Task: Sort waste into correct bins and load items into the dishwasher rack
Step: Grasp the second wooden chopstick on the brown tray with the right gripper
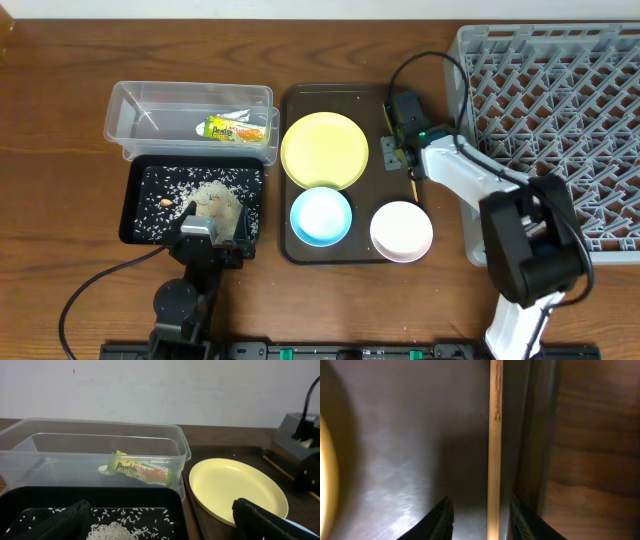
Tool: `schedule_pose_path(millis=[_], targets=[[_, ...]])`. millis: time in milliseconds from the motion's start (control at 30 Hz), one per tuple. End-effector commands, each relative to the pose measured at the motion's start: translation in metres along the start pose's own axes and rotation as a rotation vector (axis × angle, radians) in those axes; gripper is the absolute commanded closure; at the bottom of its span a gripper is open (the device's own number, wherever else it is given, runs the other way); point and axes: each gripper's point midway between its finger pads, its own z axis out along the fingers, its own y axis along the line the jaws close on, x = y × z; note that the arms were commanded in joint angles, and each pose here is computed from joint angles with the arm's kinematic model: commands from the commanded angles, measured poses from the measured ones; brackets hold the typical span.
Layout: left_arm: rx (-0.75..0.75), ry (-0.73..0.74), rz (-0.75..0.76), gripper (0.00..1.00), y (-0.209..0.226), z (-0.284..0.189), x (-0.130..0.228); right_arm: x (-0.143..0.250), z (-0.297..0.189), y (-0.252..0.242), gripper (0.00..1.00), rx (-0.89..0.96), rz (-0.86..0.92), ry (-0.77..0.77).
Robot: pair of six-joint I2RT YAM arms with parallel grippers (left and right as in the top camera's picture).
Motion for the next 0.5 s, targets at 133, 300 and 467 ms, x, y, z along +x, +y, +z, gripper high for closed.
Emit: schedule_pose_path(millis=[133,300,467], targets=[[-0.019,0.048,0.018,0.08,0.005,0.001,0.016,0.017,0.009,0.006,0.96,-0.069,0.022,0.074],[-0.019,0.048,0.018,0.08,0.005,0.001,0.016,-0.003,-0.031,0.025,0.99,-0.211,0.034,0.026],[-0.019,0.048,0.019,0.08,0.005,0.001,0.016,-0.043,-0.107,-0.003,0.99,-0.226,0.073,-0.133]])
